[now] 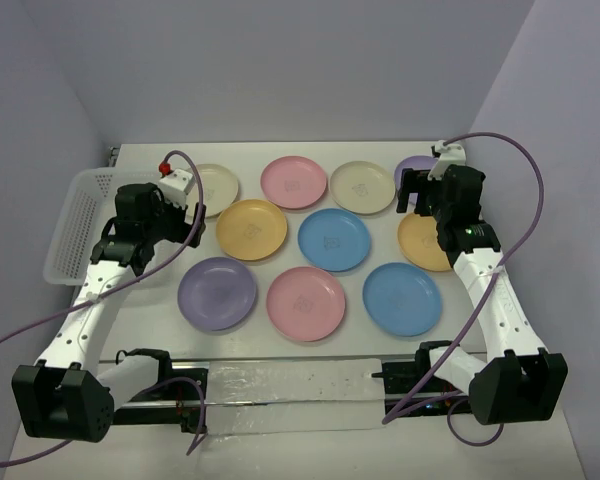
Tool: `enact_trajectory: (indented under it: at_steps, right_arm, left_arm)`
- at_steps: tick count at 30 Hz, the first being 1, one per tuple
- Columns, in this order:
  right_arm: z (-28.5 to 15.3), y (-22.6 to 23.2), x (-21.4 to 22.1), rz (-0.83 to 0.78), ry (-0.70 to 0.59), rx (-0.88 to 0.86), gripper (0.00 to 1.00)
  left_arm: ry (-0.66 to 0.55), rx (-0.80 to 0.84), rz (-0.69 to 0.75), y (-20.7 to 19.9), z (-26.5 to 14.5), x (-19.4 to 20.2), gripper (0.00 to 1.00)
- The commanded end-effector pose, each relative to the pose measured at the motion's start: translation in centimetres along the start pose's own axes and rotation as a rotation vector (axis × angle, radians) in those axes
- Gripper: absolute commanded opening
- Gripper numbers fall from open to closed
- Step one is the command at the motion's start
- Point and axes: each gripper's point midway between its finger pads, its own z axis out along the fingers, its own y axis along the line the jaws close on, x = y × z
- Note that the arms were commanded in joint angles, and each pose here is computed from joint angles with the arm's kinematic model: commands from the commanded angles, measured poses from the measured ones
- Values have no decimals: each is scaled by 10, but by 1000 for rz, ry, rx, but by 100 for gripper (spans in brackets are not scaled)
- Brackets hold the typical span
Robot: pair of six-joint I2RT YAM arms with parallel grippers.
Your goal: Place the plates into the plastic bin on the countertop
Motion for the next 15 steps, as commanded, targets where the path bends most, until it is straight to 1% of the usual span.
enact_trajectory:
  at_steps: [1,4,6,8,10,12,15]
  right_arm:
    - [-10,7,-25,-6,-60,-32,100]
    - [-7,9,-22,-9,-44,-46,100]
    - [-6,11,-20,-10,-34,-54,100]
    - [-4,12,-19,-10,-27,-61,100]
    - [-4,13,-18,-11,-22,-66,100]
    - [-4,13,-18,-12,-18,-69,100]
    - [-4,15,-16,-16,-10,-78,100]
  left_arm:
    - [-37,45,39,-4,1,-25,99]
    - [-9,150,105,-16,3,-29,99]
    - [33,221,147,-24,9,-22,99]
    - [59,266,194,-26,13,-25,99]
    - [117,325,235,-29,20,-16,99]
    - [201,378,240,-32,31,1,99]
    - [255,409,268,-29,43,8,98]
